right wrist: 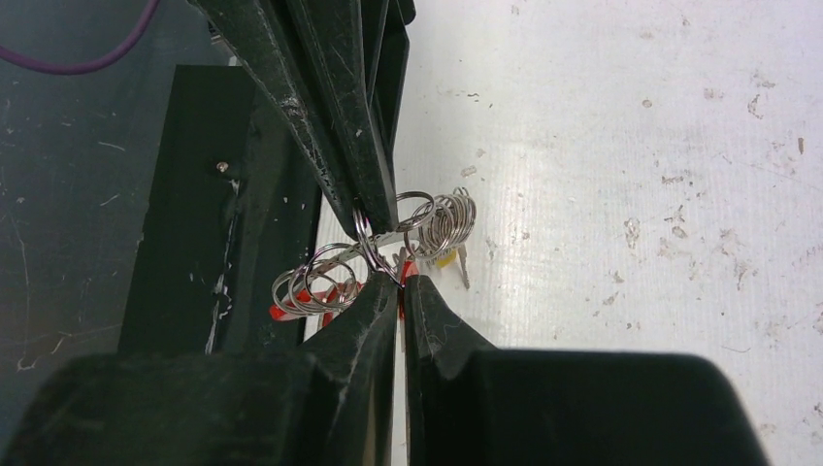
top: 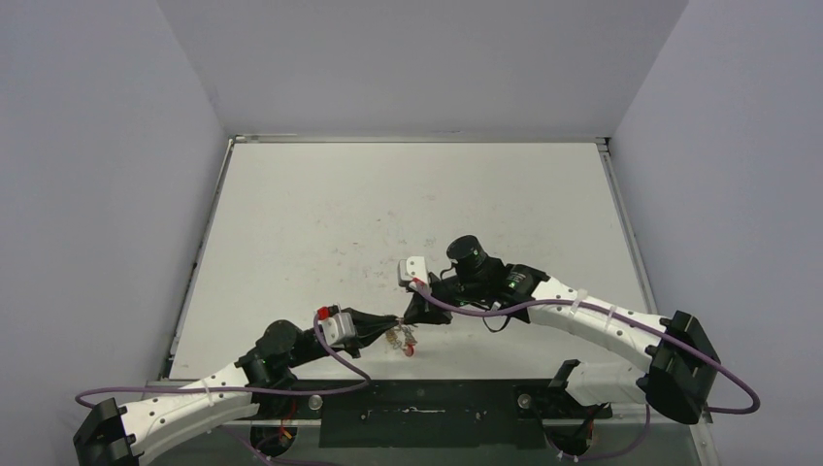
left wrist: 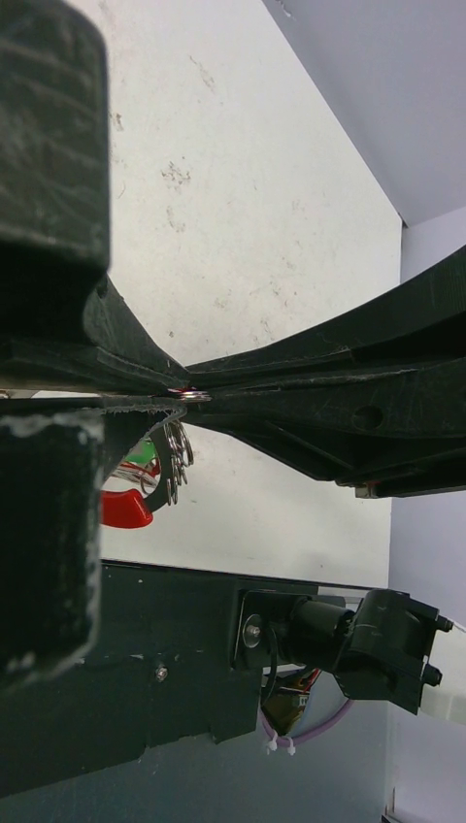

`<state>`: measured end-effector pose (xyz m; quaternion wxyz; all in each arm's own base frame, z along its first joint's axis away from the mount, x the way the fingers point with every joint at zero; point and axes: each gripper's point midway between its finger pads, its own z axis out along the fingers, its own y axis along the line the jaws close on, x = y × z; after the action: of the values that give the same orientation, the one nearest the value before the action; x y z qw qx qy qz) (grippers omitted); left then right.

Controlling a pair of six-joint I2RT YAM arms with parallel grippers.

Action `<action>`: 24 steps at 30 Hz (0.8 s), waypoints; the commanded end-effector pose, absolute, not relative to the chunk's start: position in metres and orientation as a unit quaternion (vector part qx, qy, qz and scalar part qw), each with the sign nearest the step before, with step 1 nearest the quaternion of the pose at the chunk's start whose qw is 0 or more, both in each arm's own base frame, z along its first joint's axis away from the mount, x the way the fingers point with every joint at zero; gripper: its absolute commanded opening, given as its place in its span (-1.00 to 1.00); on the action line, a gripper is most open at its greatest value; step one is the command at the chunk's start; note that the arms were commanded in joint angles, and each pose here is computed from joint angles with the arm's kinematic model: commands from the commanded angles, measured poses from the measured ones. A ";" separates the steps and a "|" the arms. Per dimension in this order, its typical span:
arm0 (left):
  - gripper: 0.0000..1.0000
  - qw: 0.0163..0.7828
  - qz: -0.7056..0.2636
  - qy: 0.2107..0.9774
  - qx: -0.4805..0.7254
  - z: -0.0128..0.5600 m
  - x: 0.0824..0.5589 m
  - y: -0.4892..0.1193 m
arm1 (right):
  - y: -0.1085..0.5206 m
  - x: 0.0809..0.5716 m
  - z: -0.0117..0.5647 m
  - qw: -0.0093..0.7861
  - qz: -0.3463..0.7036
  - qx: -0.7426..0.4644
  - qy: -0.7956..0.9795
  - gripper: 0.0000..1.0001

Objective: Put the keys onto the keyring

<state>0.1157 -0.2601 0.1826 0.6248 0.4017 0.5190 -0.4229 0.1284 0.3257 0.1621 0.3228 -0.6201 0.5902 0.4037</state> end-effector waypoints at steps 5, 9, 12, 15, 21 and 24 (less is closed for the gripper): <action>-1.00 0.655 -0.443 0.482 0.377 0.216 0.114 -0.260 | 0.337 0.136 0.162 0.366 0.391 -0.610 0.584 -1.00; -1.00 0.653 -0.444 0.482 0.379 0.214 0.114 -0.260 | 0.340 0.139 0.165 0.378 0.389 -0.605 0.583 -1.00; -1.00 0.652 -0.443 0.484 0.379 0.213 0.114 -0.260 | 0.341 0.138 0.168 0.385 0.391 -0.604 0.578 -0.92; -1.00 0.651 -0.442 0.487 0.380 0.211 0.114 -0.260 | 0.341 0.135 0.172 0.392 0.396 -0.606 0.568 -0.74; -1.00 0.649 -0.440 0.490 0.380 0.210 0.114 -0.259 | 0.330 0.134 0.180 0.418 0.384 -0.608 0.555 -0.10; -1.00 0.650 -0.439 0.491 0.379 0.211 0.114 -0.258 | 0.326 0.132 0.186 0.429 0.383 -0.607 0.547 -0.07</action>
<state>0.1152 -0.2590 0.1863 0.6264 0.3935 0.5187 -0.4286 0.1298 0.3232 0.1560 0.3733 -0.6082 0.5867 0.3829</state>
